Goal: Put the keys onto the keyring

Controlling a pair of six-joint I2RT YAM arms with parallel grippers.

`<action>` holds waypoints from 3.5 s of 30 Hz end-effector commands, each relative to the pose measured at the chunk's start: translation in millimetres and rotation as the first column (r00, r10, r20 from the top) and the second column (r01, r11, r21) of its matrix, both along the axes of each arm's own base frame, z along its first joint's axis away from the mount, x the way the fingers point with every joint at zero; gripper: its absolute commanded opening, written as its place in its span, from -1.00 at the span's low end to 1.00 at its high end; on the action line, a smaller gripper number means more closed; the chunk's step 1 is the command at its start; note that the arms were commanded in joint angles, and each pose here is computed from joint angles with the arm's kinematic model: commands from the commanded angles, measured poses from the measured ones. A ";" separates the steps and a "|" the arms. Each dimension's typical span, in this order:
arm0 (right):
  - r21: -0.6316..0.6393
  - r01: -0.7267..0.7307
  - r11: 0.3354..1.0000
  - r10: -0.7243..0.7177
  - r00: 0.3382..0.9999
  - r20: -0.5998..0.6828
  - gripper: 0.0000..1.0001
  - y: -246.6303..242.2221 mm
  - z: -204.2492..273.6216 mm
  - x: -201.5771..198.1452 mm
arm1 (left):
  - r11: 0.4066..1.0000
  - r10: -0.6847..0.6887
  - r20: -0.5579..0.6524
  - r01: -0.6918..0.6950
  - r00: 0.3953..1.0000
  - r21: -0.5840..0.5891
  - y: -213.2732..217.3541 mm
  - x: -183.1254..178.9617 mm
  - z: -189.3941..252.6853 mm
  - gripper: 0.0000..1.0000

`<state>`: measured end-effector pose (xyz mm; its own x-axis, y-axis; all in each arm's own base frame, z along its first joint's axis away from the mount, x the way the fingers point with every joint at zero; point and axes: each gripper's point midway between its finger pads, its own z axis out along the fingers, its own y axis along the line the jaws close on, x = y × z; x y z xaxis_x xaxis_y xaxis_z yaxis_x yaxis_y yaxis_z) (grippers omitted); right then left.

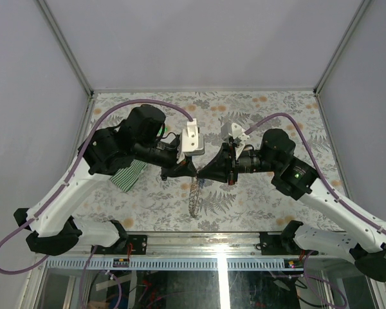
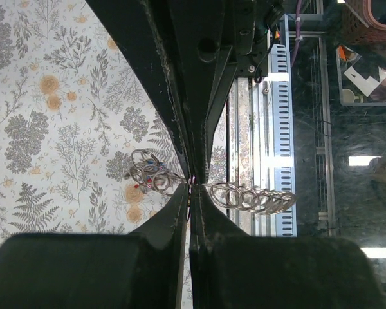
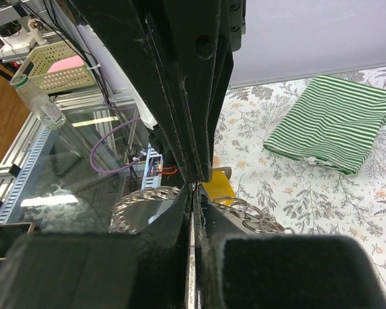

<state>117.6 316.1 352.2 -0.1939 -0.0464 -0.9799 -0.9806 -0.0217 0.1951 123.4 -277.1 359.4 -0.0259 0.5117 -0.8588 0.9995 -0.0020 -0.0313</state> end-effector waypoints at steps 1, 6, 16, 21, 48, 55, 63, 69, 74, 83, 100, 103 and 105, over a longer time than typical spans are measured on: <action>0.076 -0.026 0.997 0.020 0.997 0.076 -1.00 -1.8 28.3 -5.5 | 0.994 -0.002 0.077 0.010 0.997 -0.104 -0.9 -3.6 30.3 -1.00; 0.120 -0.014 0.993 -0.002 0.992 0.125 -1.00 -12.1 45.5 -11.8 | 0.977 0.025 0.106 -0.002 0.994 -0.213 0.0 -8.2 47.3 -0.74; 0.140 -0.057 0.989 0.029 0.980 0.196 -1.00 -26.9 67.2 -29.8 | 0.904 0.012 0.156 0.056 0.988 -0.424 2.0 -27.6 74.0 -0.39; 0.138 -0.106 0.985 0.073 0.971 0.228 -1.00 -31.7 75.0 -40.6 | 0.870 -0.023 0.178 0.107 0.984 -0.482 -2.2 -34.1 78.3 -0.29; 0.150 -0.190 0.970 0.151 0.959 0.240 -1.00 -35.7 83.3 -57.0 | 0.859 -0.200 0.156 0.250 0.967 -0.446 -20.4 -45.2 57.5 -0.32; 0.155 -0.177 0.972 0.136 0.960 0.246 -1.00 -36.6 82.4 -55.9 | 0.875 -0.176 0.160 0.229 0.971 -0.427 -18.5 -41.2 52.7 -0.73; 0.178 -0.134 0.975 0.085 0.962 0.259 -1.00 -39.2 86.4 -51.5 | 0.889 -0.148 0.174 0.207 0.974 -0.408 -14.2 -38.4 51.4 -1.00; 0.230 -0.078 0.970 0.019 0.969 0.248 -1.00 -40.6 92.1 -44.7 | 0.889 -0.134 0.176 0.197 0.975 -0.413 -15.0 -35.9 49.8 -1.00; 0.279 -0.008 0.960 -0.058 0.972 0.228 -1.00 -43.3 99.3 -36.0 | 0.886 -0.099 0.186 0.171 0.978 -0.430 -14.6 -31.7 50.8 -1.00; 0.399 0.088 0.913 -0.155 0.978 0.139 -1.00 -46.6 113.9 -23.1 | 0.879 -0.024 0.199 0.116 0.980 -0.463 -14.7 -21.2 55.9 -1.00; 0.603 0.094 0.792 -0.173 0.982 0.075 -1.00 -47.7 135.7 -14.5 | 0.840 0.013 0.213 0.106 0.977 -0.533 -22.0 -13.8 72.8 -0.98; 0.588 0.066 0.806 -0.155 0.983 0.102 -1.00 -47.0 133.8 -19.4 | 0.828 0.047 0.216 0.083 0.975 -0.554 -17.7 -12.6 78.4 -0.82; 0.571 0.042 0.820 -0.140 0.982 0.128 -1.00 -46.3 132.7 -23.8 | 0.813 0.079 0.217 0.063 0.973 -0.579 -13.8 -11.6 84.9 -0.68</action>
